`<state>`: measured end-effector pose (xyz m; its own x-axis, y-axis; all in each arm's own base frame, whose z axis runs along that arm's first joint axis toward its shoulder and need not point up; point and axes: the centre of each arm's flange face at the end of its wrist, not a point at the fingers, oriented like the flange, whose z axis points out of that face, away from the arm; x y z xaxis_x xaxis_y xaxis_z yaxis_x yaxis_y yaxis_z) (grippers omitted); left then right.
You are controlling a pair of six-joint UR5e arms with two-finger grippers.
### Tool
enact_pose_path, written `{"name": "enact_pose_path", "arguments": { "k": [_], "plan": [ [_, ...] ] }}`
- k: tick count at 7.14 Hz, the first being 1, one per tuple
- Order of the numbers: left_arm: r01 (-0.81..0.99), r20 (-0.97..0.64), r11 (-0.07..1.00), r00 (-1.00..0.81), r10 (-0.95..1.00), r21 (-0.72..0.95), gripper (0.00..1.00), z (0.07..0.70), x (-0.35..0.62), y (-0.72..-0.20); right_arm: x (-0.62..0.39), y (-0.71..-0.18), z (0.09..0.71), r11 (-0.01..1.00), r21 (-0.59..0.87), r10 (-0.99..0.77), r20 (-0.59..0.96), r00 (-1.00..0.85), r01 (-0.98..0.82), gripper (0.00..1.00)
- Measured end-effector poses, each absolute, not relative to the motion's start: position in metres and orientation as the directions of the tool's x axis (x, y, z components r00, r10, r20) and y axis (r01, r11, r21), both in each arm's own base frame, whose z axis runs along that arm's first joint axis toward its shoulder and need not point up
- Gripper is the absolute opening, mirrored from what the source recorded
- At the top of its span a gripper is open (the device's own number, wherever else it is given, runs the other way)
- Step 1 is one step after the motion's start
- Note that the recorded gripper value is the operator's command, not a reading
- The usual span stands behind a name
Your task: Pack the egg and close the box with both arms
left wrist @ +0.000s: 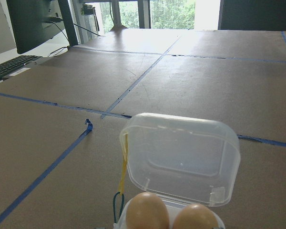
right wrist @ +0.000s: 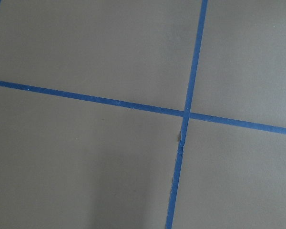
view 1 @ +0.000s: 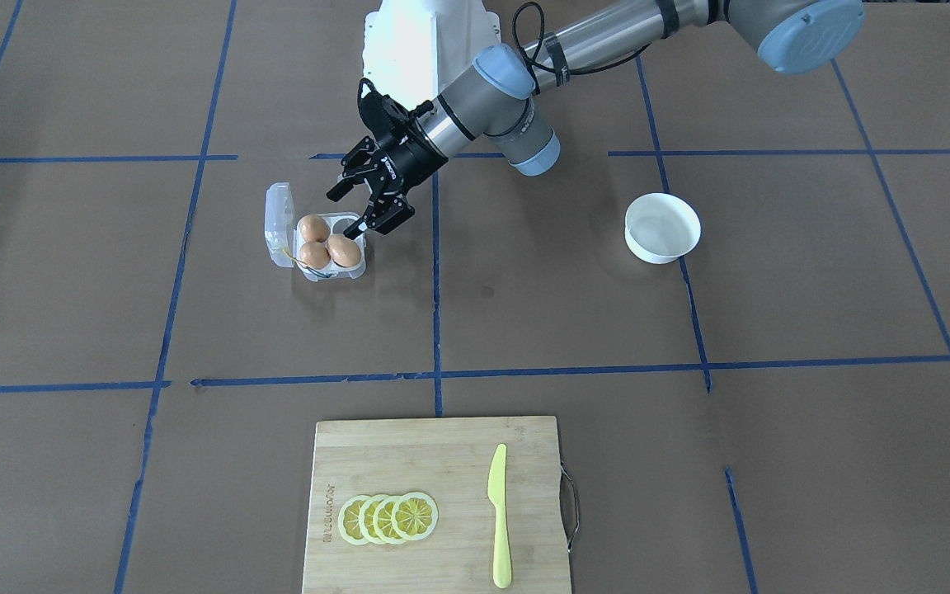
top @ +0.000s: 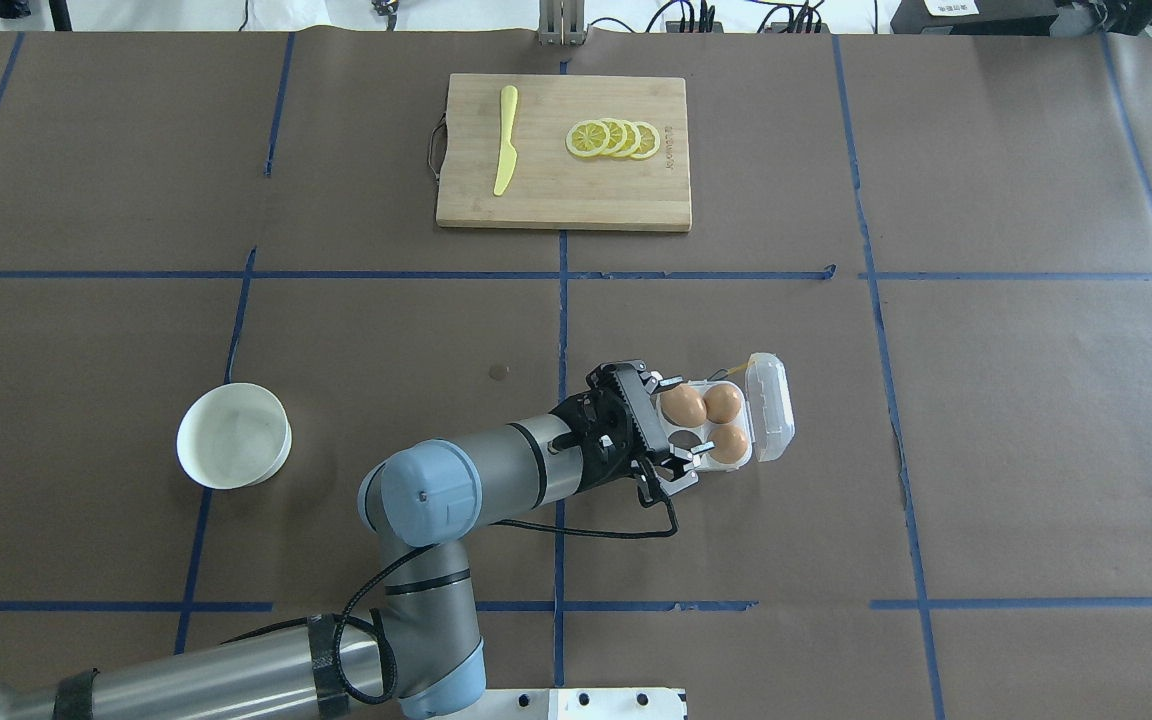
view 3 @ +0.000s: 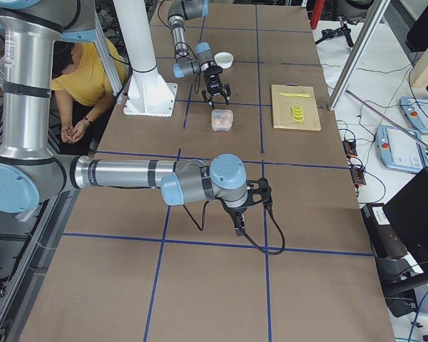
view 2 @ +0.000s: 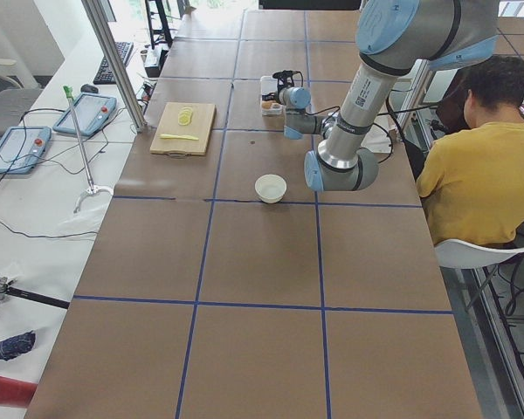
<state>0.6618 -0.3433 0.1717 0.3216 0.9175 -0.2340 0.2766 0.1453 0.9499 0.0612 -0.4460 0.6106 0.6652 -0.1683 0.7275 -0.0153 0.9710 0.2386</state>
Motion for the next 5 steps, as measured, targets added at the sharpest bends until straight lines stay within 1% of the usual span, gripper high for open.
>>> {"name": "enact_pose_path", "arguments": {
  "k": [2, 3, 4, 5],
  "plan": [
    [0.335, -0.369, 0.277, 0.253, 0.894, 0.901, 1.0, 0.162, 0.651, -0.349, 0.061, -0.447, 0.611, 0.971, 0.238, -0.168, 0.728, 0.665, -0.015, 1.0],
    [0.343, -0.407, 0.317, 0.233, 0.883, 0.884, 1.0, 0.159, 0.643, -0.359, 0.061, -0.447, 0.612, 0.971, 0.237, -0.167, 0.728, 0.665, -0.015, 1.0],
    [0.311, -0.416, 0.339, 0.227, 0.881, 0.888, 1.0, 0.16, 0.632, -0.375, 0.061, -0.448, 0.612, 0.971, 0.237, -0.167, 0.728, 0.664, -0.015, 1.0],
    [0.229, -0.42, 0.369, 0.238, 0.876, 0.901, 1.0, 0.161, 0.613, -0.396, 0.061, -0.448, 0.612, 0.971, 0.237, -0.167, 0.729, 0.664, -0.015, 1.0]
  ]
}}
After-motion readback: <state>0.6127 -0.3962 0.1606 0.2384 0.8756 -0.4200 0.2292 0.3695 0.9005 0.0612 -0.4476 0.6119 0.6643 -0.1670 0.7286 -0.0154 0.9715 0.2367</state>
